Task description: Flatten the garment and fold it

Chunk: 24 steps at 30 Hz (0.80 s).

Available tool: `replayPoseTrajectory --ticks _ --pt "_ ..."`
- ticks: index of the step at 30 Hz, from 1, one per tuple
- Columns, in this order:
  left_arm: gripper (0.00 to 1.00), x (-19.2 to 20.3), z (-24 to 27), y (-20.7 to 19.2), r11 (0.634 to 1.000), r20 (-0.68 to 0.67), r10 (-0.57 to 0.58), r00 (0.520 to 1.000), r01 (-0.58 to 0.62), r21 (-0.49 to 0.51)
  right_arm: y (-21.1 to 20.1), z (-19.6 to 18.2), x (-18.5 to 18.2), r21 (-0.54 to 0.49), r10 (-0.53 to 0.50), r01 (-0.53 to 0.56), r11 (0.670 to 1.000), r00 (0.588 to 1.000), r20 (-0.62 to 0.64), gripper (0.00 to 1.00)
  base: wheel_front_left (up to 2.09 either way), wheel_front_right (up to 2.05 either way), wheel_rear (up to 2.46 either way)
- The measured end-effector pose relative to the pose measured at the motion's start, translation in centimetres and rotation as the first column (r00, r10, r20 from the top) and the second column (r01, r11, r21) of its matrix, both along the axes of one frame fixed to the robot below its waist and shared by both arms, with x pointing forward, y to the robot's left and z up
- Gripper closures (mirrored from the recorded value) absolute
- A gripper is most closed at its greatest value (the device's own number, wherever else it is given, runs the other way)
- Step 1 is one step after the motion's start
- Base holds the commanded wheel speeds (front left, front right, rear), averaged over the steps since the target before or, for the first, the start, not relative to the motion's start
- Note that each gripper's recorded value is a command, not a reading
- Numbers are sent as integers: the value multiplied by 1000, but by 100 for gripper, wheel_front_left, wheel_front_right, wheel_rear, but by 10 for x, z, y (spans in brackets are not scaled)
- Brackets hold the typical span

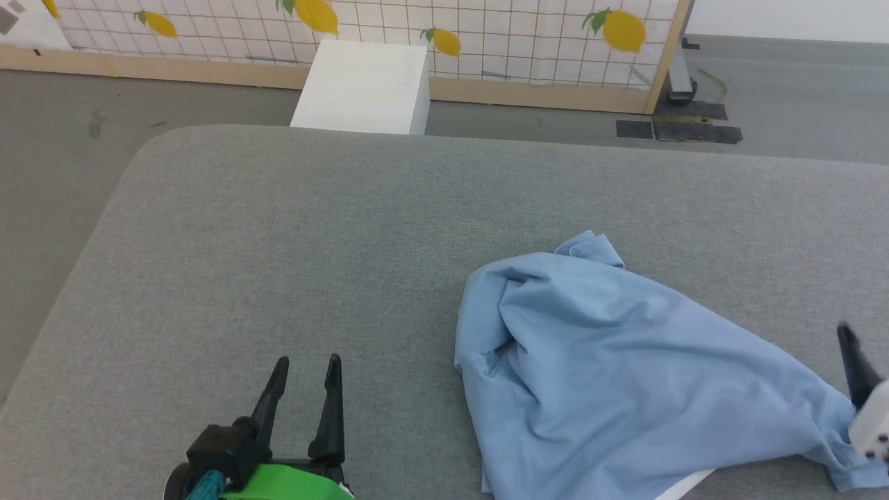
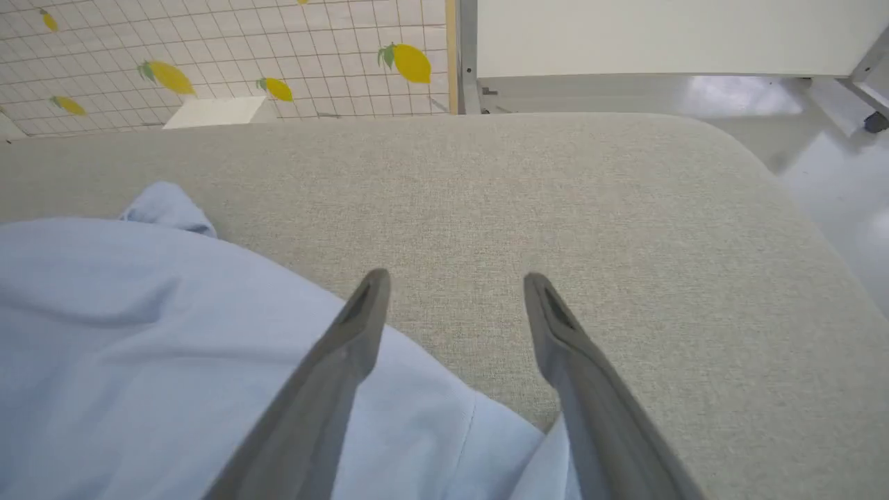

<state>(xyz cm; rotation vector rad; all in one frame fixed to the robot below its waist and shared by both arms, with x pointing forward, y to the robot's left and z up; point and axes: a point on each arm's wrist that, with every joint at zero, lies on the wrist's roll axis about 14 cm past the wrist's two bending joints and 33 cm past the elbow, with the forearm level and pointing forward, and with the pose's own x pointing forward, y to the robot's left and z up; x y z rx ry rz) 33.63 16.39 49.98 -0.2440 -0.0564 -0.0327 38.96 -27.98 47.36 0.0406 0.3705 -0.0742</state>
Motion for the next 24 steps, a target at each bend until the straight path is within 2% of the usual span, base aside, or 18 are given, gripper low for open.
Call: replayPoseTrajectory --ticks 4,10,16,20,24 --pt "0 2 7 -1 1000 21 -2 1000 2 -11 27 37 11 24 55 -59 998 989 134 0 0 0 0" --pt "0 5 19 1 1000 59 7 998 -6 -19 69 68 8 57 81 -106 993 937 340 0 0 0 0" --pt "0 3 24 2 1000 70 14 997 -13 -22 93 56 -17 57 92 -126 990 906 413 0 0 0 0" --pt "0 0 16 1 1000 43 16 999 -15 -23 96 33 -31 121 68 -124 985 920 387 0 0 0 0" --pt "0 6 15 -6 1000 44 -11 999 11 7 95 23 -36 135 55 -114 984 924 378 0 0 0 0"
